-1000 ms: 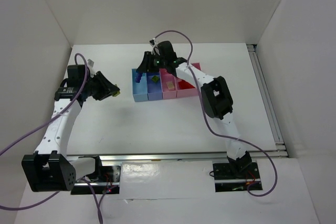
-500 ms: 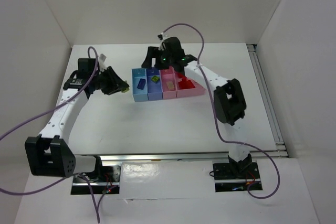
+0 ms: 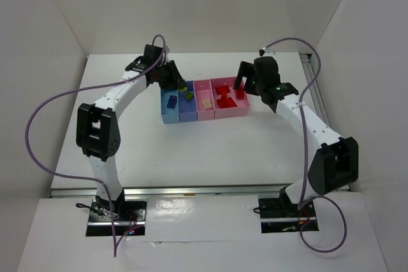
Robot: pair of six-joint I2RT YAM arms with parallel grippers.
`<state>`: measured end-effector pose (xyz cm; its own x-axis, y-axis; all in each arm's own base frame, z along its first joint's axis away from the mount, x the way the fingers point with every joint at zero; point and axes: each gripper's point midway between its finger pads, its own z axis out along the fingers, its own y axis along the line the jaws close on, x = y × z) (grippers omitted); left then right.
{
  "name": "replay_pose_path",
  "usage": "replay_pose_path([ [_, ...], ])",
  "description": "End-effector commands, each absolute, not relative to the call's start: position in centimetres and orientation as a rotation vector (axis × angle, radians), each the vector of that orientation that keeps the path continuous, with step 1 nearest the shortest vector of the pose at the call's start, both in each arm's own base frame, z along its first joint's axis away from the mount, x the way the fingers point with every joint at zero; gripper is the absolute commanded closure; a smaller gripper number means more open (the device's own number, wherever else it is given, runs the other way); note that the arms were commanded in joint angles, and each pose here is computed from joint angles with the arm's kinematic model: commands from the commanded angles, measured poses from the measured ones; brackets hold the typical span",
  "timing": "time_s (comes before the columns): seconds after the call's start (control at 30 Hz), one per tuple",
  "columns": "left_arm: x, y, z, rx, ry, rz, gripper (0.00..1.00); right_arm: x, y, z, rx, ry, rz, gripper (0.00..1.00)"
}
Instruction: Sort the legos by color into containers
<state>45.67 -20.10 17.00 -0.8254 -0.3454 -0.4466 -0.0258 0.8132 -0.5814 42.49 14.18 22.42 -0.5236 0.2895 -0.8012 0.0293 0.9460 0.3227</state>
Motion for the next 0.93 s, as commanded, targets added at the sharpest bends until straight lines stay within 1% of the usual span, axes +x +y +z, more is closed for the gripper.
replay_pose_path([
  [0.0, 47.3, -20.3, 15.0, -0.304, 2.49, -0.666, 0.96, 39.8, 9.6, 22.3, 0.341, 2.126, 0.186, 0.07],
  [0.03, 48.1, -20.4, 15.2, -0.306, 2.481, -0.657, 0.78, 39.5, 8.9, 22.6, 0.357, 2.12, 0.168, 0.07],
  [0.13, 48.4, -21.2, 14.2, -0.29, 2.521, -0.618, 0.36, 38.5, 6.6, 22.5, 0.409, 2.131, 0.112, 0.04],
  [0.17, 48.6, -21.2, 14.5, -0.276, 2.512, -0.618, 0.32, 38.3, 6.6, 23.0, 0.41, 2.117, 0.118, 0.04],
  [0.2, 48.4, -21.2, 14.4, -0.278, 2.523, -0.614, 0.24, 38.1, 5.6, 23.1, 0.434, 2.117, 0.103, 0.04],
  [0.23, 48.3, -21.6, 14.7, -0.251, 2.516, -0.617, 0.2, 37.9, 5.5, 22.9, 0.434, 2.128, 0.097, 0.01],
  [0.27, 48.3, -21.6, 15.4, -0.248, 2.503, -0.622, 0.13, 38.0, 5.1, 22.9, 0.447, 2.126, 0.09, 0.01],
  [0.3, 48.1, -21.3, 15.2, -0.238, 2.512, -0.6, 0.1, 38.1, 4.6, 23.6, 0.461, 2.105, 0.09, 0.01],
  [0.33, 47.7, -21.7, 16.3, -0.197, 2.502, -0.6, 0.07, 37.9, 4.4, 23.4, 0.466, 2.112, 0.076, 0.01],
  [0.47, 46.7, -22.0, 21.1, -0.101, 2.408, -0.608, 0.07, 38.0, 2.2, 23.0, 0.6, 2.087, -0.009, 0.01],
  [0.53, 45.7, -21.5, 23.8, -0.085, 2.356, -0.608, 0.07, 37.6, 1.3, 23.2, 0.66, 2.069, -0.058, 0.01],
  [0.6, 44.3, -20.9, 24.2, -0.062, 2.354, -0.599, 0.07, 37.4, 0.0, 23.3, 0.741, 2.023, -0.119, 0.01],
  [0.63, 43.3, -20.4, 26.0, -0.062, 2.316, -0.6, 0.07, 37.4, -0.3, 23.4, 0.758, 2.01, -0.135, 0.01],
  [0.67, 42.2, -20.0, 24.9, -0.066, 2.346, -0.59, 0.07, 37.2, -0.9, 23.9, 0.781, 1.98, -0.16, 0.01],
  [0.73, 41.1, -19.4, 25.2, -0.056, 2.324, -0.581, 0.07, 36.9, -1.7, 24.2, 0.799, 1.963, -0.19, 0.01],
  [0.77, 39.7, -18.7, 24.8, -0.062, 2.334, -0.567, 0.07, 36.6, -1.9, 24.4, 0.803, 1.959, -0.2, 0.01],
  [0.9, 37.5, -18.5, 23.6, -0.049, 2.364, -0.594, 0.07, 36.0, -2.3, 24.0, 0.78, 1.968, -0.21, 0.01],
])
